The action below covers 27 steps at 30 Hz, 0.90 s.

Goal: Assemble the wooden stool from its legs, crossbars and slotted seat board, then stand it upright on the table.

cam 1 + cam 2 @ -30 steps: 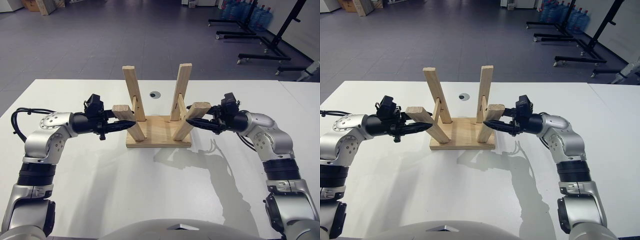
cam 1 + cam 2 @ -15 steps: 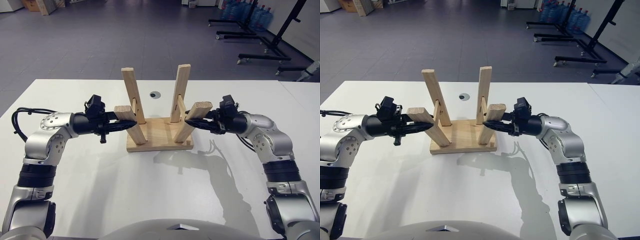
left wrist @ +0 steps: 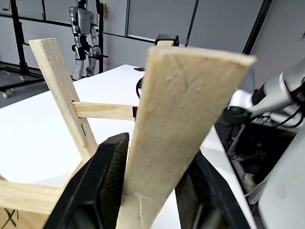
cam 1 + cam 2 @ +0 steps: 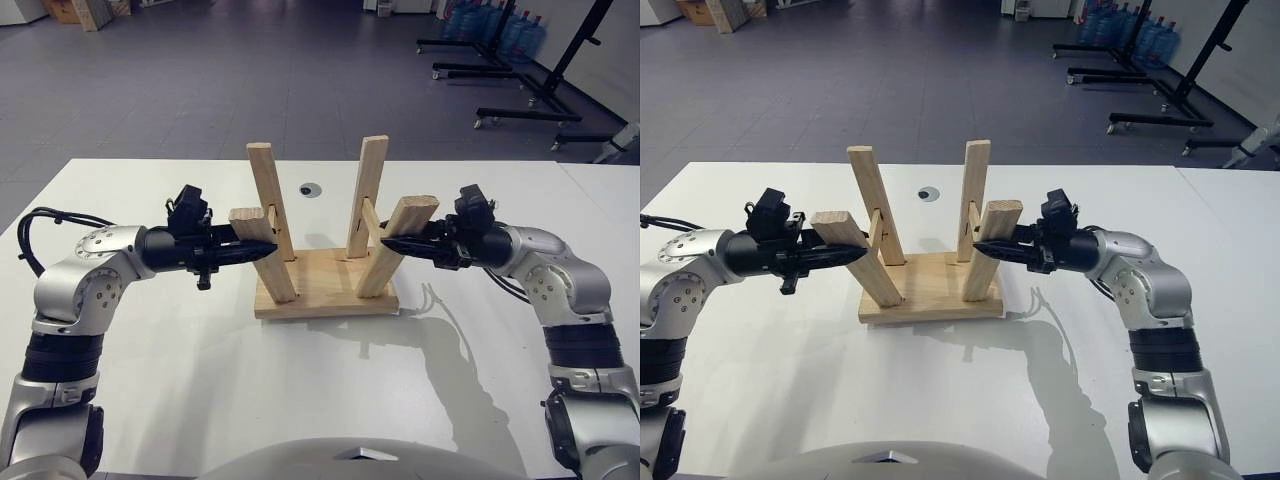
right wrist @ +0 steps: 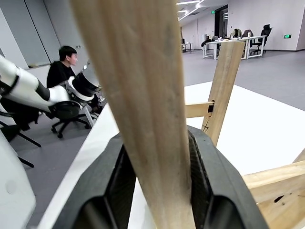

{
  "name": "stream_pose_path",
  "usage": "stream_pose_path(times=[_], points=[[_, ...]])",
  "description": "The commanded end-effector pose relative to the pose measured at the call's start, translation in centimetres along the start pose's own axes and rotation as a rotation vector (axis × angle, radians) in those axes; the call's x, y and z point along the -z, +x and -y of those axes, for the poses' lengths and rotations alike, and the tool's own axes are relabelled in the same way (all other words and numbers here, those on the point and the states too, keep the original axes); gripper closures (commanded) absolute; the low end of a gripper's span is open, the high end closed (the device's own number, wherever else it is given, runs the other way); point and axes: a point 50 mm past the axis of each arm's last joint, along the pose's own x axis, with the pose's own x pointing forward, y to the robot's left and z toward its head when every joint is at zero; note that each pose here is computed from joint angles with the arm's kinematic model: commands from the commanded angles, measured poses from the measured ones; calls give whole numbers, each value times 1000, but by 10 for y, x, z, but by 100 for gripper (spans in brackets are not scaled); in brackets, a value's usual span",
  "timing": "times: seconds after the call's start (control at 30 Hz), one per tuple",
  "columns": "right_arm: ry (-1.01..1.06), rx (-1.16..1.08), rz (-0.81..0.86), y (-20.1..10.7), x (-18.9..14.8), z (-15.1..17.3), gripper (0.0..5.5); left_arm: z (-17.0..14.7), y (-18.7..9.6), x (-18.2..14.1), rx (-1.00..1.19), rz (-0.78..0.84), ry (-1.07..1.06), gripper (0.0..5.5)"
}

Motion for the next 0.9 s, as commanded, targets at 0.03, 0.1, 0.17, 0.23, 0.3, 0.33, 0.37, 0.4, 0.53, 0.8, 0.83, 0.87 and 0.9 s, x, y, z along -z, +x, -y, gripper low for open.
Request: stream_pose_path(times=[0.03,0.1,0.17,0.23,0.3,0.33,0.37,0.4,0.53,0.8,0.83,0.87,0.9], points=[[103,-4,37,4,-11,-6,412,7,6,8,26,-5,-162,415],[160,-3,47,4,-18,-9,412,6,6,6,8,16,-214,415],[218,0,48,4,-23,-12,412,2,5,1,-18,51,-272,415],[283,0,46,4,-27,-13,412,-1,4,-3,-36,83,-333,415],[347,1,42,3,-30,-13,412,-3,3,-6,-39,99,-400,415],[379,3,37,3,-31,-12,412,-3,4,-6,-39,97,-435,415],[409,4,29,3,-32,-11,412,-3,4,-5,-37,92,-466,415],[443,7,20,3,-32,-9,412,-4,5,-5,-32,89,-507,415],[569,25,-11,4,-29,1,412,-8,5,-5,-19,84,-653,415],[719,78,-22,4,-16,12,412,-22,3,4,-101,104,-795,415],[732,86,-16,4,-14,13,412,-23,4,5,-112,102,-803,415],[744,97,-15,6,-8,15,412,-26,5,7,-127,96,-810,415],[758,107,-16,8,-2,16,412,-28,7,10,-148,88,-817,415]])
